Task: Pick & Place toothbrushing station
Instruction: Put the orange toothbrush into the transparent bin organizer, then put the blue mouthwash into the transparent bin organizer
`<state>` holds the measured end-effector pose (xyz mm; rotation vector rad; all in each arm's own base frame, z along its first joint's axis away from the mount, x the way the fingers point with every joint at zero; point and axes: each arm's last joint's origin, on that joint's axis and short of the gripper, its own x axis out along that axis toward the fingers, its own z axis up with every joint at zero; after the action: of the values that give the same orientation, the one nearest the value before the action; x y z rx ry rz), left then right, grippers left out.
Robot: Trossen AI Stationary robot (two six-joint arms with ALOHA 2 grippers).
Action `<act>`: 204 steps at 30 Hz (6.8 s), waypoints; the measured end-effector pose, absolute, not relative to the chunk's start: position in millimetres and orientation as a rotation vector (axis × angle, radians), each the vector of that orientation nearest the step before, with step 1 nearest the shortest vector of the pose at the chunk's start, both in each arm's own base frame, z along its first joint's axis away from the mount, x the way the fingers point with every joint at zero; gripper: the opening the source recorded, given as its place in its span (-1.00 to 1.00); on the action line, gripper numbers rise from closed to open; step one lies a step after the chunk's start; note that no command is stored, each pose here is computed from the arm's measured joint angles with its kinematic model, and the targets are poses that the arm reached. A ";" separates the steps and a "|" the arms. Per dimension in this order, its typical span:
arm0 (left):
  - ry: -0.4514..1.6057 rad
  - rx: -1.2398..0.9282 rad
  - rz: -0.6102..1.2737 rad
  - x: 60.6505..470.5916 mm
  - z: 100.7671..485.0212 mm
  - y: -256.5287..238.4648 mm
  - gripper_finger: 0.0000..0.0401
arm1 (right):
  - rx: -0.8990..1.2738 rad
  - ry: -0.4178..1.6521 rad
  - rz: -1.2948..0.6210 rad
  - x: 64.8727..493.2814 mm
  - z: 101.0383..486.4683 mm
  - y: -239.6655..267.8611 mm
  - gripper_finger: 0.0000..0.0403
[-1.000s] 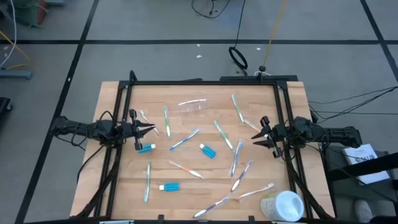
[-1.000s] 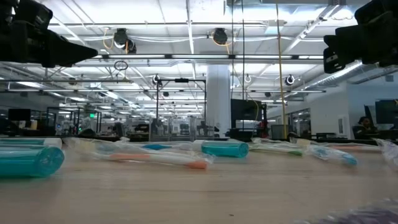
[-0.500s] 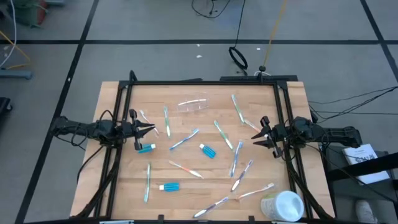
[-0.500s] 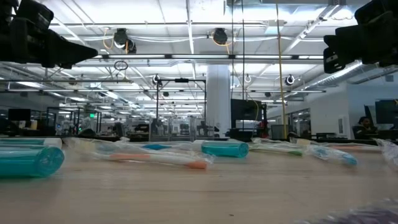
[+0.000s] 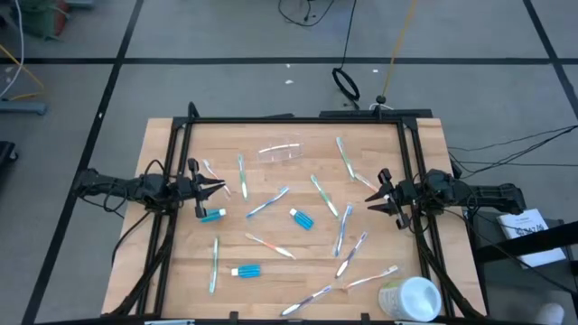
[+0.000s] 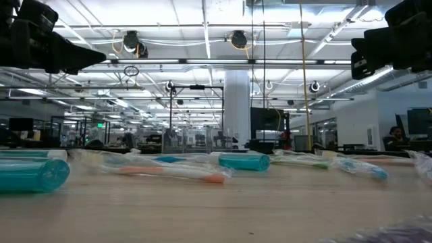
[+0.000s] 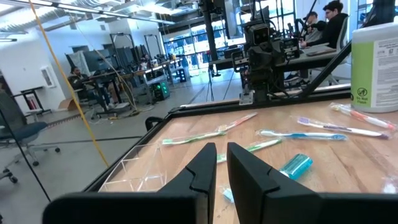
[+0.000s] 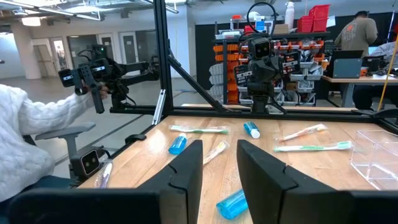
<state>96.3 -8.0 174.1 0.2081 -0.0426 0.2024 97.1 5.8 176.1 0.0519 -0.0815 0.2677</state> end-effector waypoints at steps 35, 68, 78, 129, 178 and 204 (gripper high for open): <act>-0.027 -0.082 0.467 117.0 201.9 14.7 -0.02 | -0.121 -0.415 -0.270 88.7 208.1 -8.4 -0.55; 0.371 -1.136 1.584 139.6 142.7 46.3 -0.22 | -0.166 -0.489 -0.542 85.1 219.4 -14.8 -0.55; 0.434 -1.169 1.762 142.0 119.0 69.0 -0.22 | -0.166 -0.488 -0.542 85.2 219.2 -14.9 -0.55; -0.201 -0.042 0.887 239.9 240.2 85.6 -0.97 | -0.054 -0.387 -0.494 91.6 207.7 -14.9 -0.55; 0.008 -0.103 0.978 303.6 141.8 123.1 -0.47 | 0.001 -0.563 -0.215 87.5 220.6 -7.5 -0.55; 0.346 -0.158 0.819 234.1 235.8 60.7 -0.40 | -0.090 -0.187 -0.006 142.4 205.4 -2.7 -0.55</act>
<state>234.1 60.7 235.8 -0.1575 0.3455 0.8189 142.4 -2.7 205.4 -0.0898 -0.1874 -0.0058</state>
